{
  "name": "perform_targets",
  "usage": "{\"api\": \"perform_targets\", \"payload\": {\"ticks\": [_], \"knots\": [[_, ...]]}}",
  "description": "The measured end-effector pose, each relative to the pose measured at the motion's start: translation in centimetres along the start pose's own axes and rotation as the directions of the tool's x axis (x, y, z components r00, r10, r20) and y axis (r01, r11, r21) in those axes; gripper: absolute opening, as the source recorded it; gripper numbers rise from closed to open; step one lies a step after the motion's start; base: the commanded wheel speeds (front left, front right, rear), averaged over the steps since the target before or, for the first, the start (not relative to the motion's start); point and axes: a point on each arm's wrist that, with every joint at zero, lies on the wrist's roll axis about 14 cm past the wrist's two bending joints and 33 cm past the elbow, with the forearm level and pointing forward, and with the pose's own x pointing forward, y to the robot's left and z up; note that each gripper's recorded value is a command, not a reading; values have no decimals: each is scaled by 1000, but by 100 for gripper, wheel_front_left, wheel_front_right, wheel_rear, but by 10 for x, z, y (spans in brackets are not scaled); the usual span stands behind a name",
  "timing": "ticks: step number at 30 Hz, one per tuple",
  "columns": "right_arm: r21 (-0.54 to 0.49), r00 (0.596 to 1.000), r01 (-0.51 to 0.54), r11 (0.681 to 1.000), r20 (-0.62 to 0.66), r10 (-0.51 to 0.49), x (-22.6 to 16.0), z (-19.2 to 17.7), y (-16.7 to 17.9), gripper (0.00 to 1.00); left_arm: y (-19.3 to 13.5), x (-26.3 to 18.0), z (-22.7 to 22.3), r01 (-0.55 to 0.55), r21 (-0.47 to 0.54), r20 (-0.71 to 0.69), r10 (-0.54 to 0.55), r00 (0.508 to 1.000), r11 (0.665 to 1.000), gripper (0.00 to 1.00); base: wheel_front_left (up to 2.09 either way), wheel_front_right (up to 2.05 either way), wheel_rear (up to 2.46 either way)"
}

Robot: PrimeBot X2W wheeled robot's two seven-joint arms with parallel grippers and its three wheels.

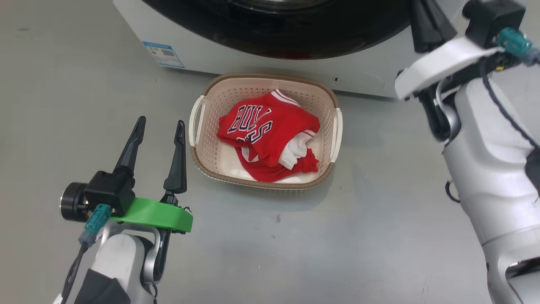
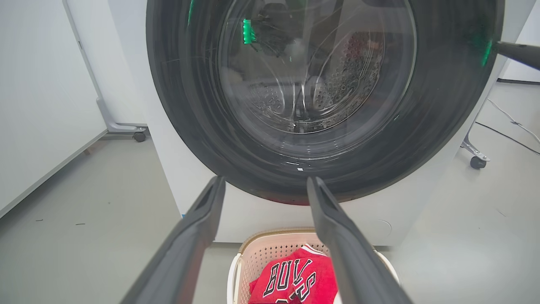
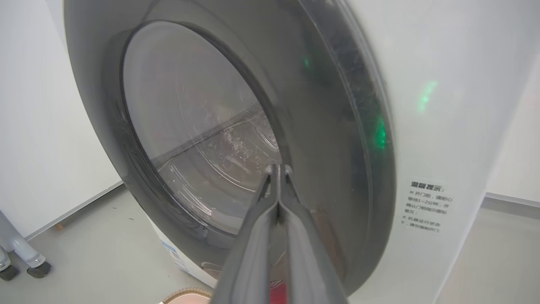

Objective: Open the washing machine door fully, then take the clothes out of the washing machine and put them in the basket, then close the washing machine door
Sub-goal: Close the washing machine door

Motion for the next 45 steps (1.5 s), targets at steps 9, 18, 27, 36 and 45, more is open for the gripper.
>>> {"api": "perform_targets", "payload": {"ticks": [9,18,27,36,45], "knots": [[40,994,85,996,-72,-82,-54,-24,-11,100,-13,-3,4,39,-8,6,-39,999,999,100,0,0,0],[73,980,198,978,-48,-194,-104,-13,-26,100,-17,-20,-7,59,-6,-36,-60,998,998,100,0,0,0],[79,954,298,951,-72,-292,-165,-18,-29,100,-24,-41,-13,87,-2,-63,-87,994,996,100,0,0,0],[77,942,335,939,-52,-332,-207,-11,-19,100,-38,-57,-5,129,-5,-36,-129,991,992,100,0,0,0],[69,938,346,936,-32,-344,-226,-5,-11,100,-44,-66,1,146,-13,-18,-146,989,989,100,0,0,0]]}}
